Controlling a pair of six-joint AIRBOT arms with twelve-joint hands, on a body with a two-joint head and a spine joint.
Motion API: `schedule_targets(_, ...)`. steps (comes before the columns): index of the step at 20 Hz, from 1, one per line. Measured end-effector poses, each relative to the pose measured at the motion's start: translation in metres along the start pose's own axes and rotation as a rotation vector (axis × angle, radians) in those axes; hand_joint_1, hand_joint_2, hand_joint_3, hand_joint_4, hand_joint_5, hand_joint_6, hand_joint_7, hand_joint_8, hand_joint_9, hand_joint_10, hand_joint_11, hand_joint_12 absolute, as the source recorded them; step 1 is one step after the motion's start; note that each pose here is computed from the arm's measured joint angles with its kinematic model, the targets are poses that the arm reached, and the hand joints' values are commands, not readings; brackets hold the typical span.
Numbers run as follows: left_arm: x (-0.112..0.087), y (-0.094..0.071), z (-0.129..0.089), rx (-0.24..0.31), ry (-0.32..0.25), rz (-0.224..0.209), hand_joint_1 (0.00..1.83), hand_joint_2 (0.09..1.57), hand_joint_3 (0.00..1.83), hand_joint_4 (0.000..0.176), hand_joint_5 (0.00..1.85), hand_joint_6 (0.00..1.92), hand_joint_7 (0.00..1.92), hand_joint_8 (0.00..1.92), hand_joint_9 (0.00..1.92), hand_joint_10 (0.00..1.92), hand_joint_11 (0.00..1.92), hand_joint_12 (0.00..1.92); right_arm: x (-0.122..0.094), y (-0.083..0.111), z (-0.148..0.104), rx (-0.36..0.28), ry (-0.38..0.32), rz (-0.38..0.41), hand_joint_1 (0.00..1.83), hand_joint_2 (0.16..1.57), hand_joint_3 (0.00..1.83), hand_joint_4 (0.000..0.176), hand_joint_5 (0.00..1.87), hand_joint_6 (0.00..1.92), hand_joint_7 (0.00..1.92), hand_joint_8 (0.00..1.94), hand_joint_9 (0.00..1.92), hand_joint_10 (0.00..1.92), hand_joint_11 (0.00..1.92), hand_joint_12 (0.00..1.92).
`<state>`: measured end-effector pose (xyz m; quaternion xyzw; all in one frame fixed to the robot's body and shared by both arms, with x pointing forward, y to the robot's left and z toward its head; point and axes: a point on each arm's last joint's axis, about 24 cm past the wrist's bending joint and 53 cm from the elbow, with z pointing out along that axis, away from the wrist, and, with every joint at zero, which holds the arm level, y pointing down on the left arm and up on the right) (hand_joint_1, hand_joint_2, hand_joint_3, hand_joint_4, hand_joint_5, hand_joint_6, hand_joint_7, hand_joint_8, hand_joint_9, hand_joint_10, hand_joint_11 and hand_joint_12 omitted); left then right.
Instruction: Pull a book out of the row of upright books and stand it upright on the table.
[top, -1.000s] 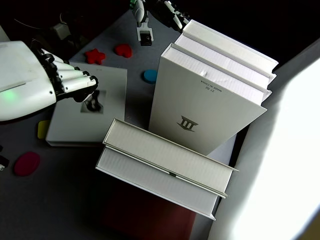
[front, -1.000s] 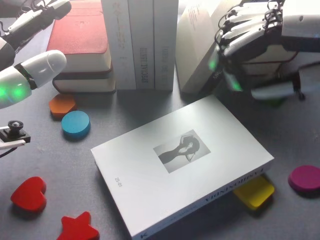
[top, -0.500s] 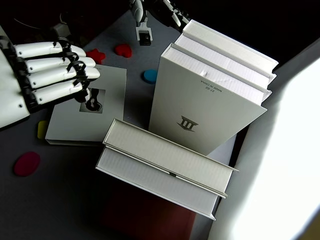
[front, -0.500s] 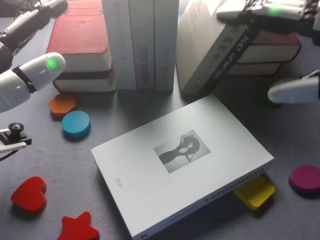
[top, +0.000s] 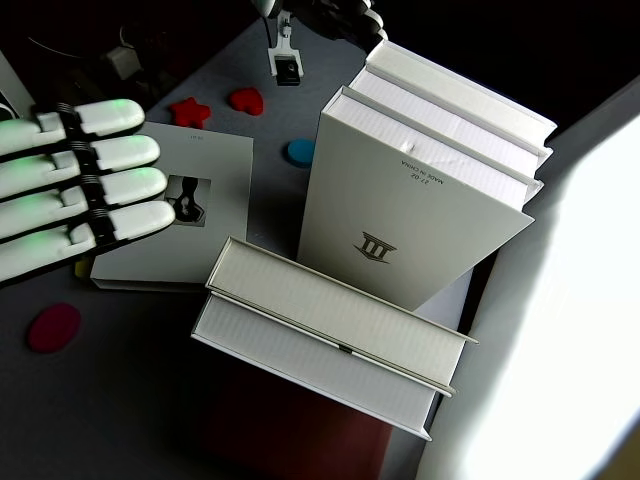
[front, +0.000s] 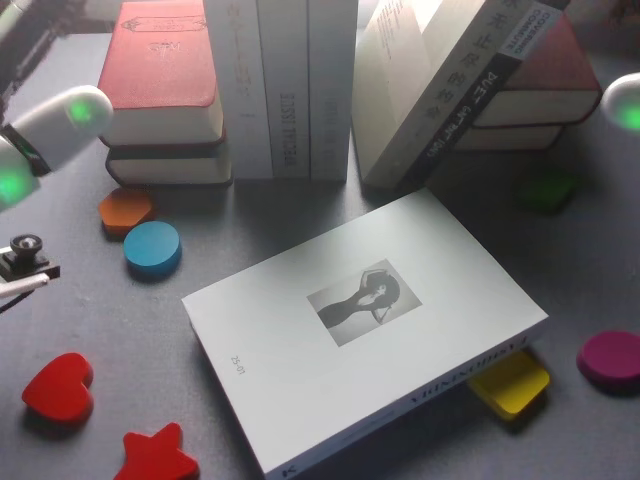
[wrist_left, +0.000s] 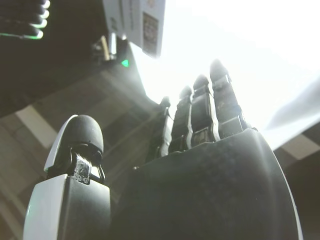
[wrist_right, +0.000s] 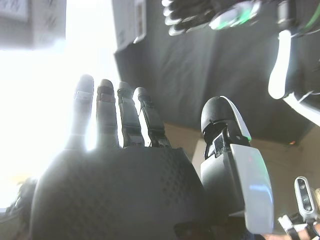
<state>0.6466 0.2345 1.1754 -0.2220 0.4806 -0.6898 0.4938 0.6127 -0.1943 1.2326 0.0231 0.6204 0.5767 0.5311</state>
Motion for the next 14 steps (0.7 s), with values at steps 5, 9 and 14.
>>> schedule_targets(5,0.000,-0.005,-0.001,0.023,-0.008,-0.006,0.00,1.32,0.00,0.108,0.00,0.00,0.00,0.00,0.00,0.00,0.00,0.00,-0.022,-0.004,-0.025,-0.004,-0.137,0.042,0.00,1.34,0.01,0.018,0.00,0.00,0.00,0.00,0.00,0.00,0.00,0.00)
schedule_targets(9,0.000,-0.010,-0.001,0.045,-0.011,-0.011,0.00,1.14,0.00,0.047,0.00,0.00,0.00,0.00,0.00,0.00,0.00,0.00,-0.025,0.005,-0.032,-0.040,-0.179,0.047,0.00,1.34,0.01,0.019,0.00,0.00,0.00,0.00,0.00,0.00,0.00,0.00)
schedule_targets(14,0.002,-0.016,-0.002,0.071,-0.016,-0.021,0.00,1.13,0.00,0.104,0.01,0.00,0.04,0.01,0.05,0.01,0.01,0.11,-0.024,0.018,-0.035,-0.086,-0.214,0.032,0.00,1.35,0.01,0.030,0.00,0.00,0.00,0.00,0.00,0.00,0.00,0.00)
